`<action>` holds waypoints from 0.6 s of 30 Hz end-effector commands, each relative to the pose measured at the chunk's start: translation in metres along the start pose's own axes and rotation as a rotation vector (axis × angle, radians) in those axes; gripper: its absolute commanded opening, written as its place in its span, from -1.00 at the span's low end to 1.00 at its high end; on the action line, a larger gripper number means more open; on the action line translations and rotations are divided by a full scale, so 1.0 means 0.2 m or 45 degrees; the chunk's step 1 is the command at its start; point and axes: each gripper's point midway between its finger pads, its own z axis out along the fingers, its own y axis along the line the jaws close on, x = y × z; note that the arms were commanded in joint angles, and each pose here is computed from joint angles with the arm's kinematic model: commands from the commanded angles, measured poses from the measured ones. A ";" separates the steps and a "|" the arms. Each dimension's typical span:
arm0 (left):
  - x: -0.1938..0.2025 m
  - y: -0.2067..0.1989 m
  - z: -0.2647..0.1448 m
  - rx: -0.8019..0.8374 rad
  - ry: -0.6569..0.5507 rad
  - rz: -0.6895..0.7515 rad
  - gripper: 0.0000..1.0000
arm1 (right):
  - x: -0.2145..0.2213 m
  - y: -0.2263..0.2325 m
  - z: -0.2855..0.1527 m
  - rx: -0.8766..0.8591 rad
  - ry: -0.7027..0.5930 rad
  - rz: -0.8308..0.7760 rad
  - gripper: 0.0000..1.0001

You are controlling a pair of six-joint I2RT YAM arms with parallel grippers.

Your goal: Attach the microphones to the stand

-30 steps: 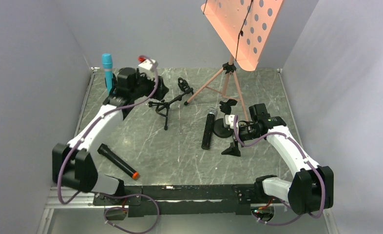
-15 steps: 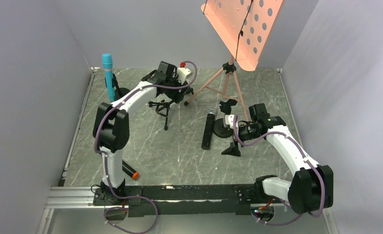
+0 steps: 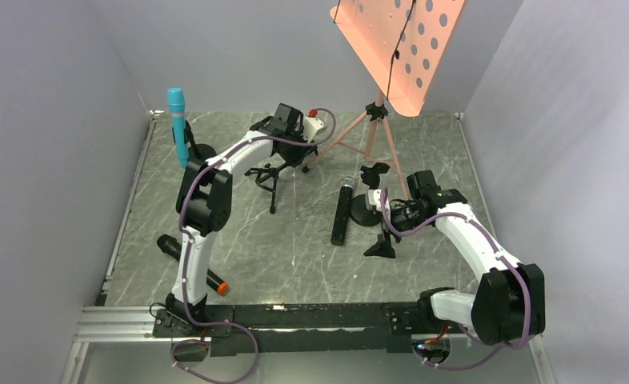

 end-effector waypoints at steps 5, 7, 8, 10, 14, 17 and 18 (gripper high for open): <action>-0.12 -0.03 -0.07 0.053 -0.081 0.016 -1.00 | -0.05 -0.04 -0.02 0.016 -0.010 -0.070 1.00; -0.15 0.00 -0.13 0.005 -0.124 0.018 -1.00 | -0.05 -0.04 -0.02 0.016 -0.012 -0.069 1.00; -0.17 0.01 -0.17 -0.026 -0.149 0.020 -1.00 | -0.05 -0.03 -0.02 0.015 -0.013 -0.070 1.00; -0.18 0.04 -0.25 -0.095 -0.214 0.019 -1.00 | -0.06 -0.03 -0.02 0.016 -0.016 -0.072 1.00; -0.21 0.08 -0.51 -0.173 -0.376 -0.019 -1.00 | -0.06 -0.03 -0.03 0.014 -0.021 -0.081 1.00; -0.22 0.05 -0.75 -0.128 -0.554 -0.052 -1.00 | -0.07 -0.02 -0.03 0.013 -0.025 -0.087 0.99; -0.21 0.03 -0.81 -0.087 -0.610 -0.063 -1.00 | -0.07 -0.02 -0.03 0.011 -0.027 -0.087 0.99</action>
